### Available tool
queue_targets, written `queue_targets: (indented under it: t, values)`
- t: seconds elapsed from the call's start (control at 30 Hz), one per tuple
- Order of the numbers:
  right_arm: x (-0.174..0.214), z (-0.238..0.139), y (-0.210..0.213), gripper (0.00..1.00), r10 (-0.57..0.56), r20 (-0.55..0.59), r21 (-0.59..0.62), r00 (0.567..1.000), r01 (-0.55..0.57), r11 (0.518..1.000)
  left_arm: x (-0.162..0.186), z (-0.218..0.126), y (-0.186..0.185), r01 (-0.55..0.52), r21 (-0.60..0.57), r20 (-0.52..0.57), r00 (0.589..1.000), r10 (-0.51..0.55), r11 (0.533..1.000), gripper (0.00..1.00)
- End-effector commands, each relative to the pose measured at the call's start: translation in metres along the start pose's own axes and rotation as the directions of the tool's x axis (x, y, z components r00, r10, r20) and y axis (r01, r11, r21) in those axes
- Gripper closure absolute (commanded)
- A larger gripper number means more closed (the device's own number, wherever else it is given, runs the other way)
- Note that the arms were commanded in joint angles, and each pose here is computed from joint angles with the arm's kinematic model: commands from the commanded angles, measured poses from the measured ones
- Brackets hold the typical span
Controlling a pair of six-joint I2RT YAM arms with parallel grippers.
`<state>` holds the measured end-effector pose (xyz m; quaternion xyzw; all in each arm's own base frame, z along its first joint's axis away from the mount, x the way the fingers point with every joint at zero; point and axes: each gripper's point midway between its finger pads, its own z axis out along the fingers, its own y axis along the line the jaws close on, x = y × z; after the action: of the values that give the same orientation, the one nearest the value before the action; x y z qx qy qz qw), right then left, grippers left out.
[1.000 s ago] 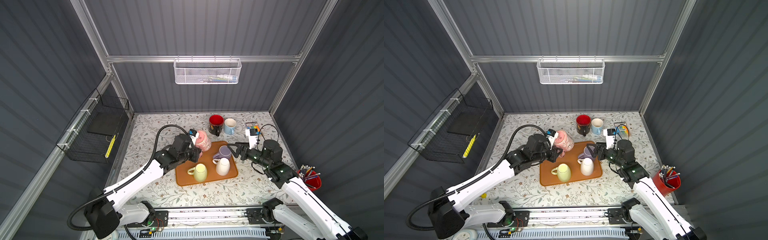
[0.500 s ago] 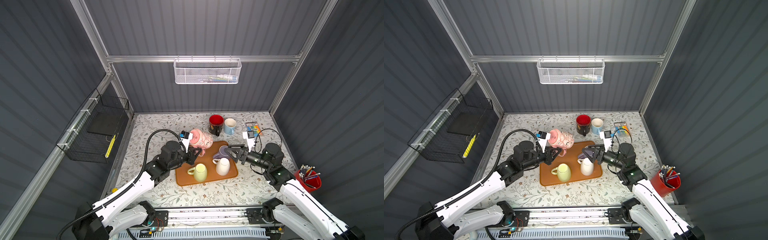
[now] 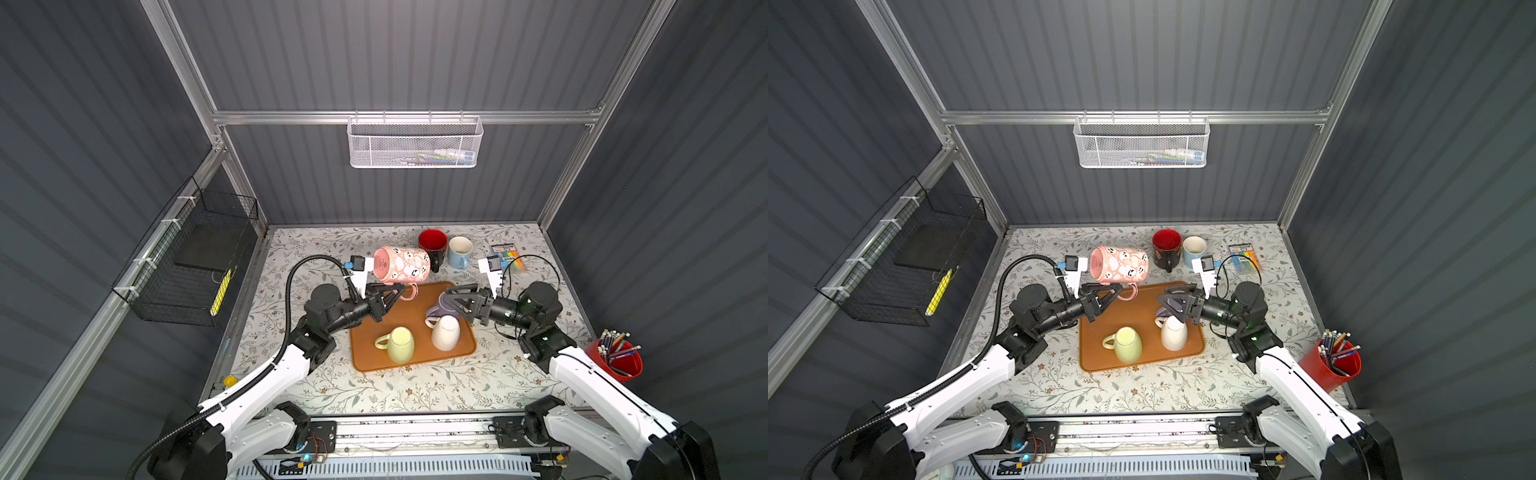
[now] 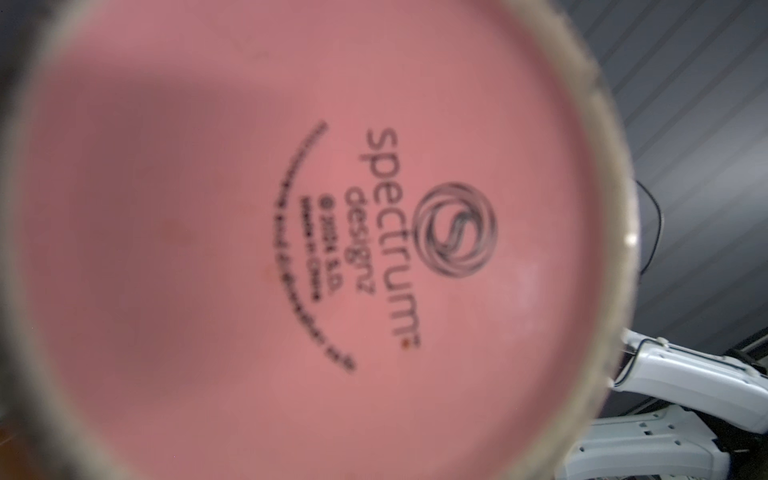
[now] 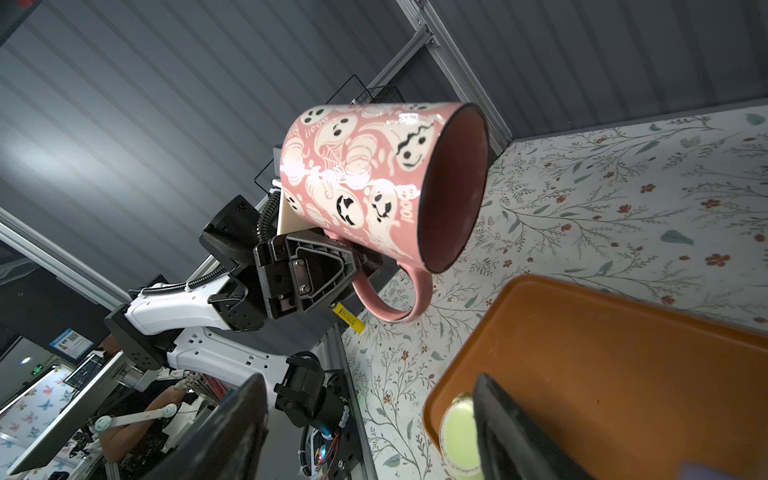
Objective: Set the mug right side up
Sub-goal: 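Raise the pink mug high while right gripper reaches up to its handle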
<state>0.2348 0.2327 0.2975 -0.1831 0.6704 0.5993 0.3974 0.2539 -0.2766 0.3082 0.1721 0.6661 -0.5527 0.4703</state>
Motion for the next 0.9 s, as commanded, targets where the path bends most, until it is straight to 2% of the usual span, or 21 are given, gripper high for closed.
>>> queue_targets:
  t: [0.0, 0.27, 0.37, 0.73, 0.87]
  values:
    - [-0.016, 0.004, 0.017, 0.24, -0.038, 0.022, -0.08, 0.999, 0.039, 0.996, -0.052, -0.013, -0.055, -0.132, 0.239, 0.195, 0.977, 0.085, 0.962, 1.0]
    - [-0.024, 0.027, 0.023, 0.3, -0.013, -0.014, -0.213, 1.0, 0.01, 0.977, -0.072, -0.021, -0.048, -0.082, 0.415, 0.278, 0.96, -0.04, 0.906, 1.0]
    - [-0.029, 0.034, 0.019, 0.32, -0.003, -0.015, -0.227, 1.0, -0.001, 0.974, -0.07, -0.014, -0.043, -0.073, 0.422, 0.248, 0.968, -0.038, 0.904, 1.0]
    - [-0.042, 0.069, 0.005, 0.35, 0.025, -0.036, -0.268, 0.999, -0.034, 0.963, -0.078, -0.016, -0.052, -0.138, 0.432, 0.273, 0.962, 0.016, 0.891, 1.0]
    - [-0.041, 0.072, -0.001, 0.35, 0.041, -0.035, -0.269, 0.999, -0.049, 0.962, -0.078, -0.013, -0.046, -0.124, 0.421, 0.272, 0.962, 0.005, 0.899, 1.0]
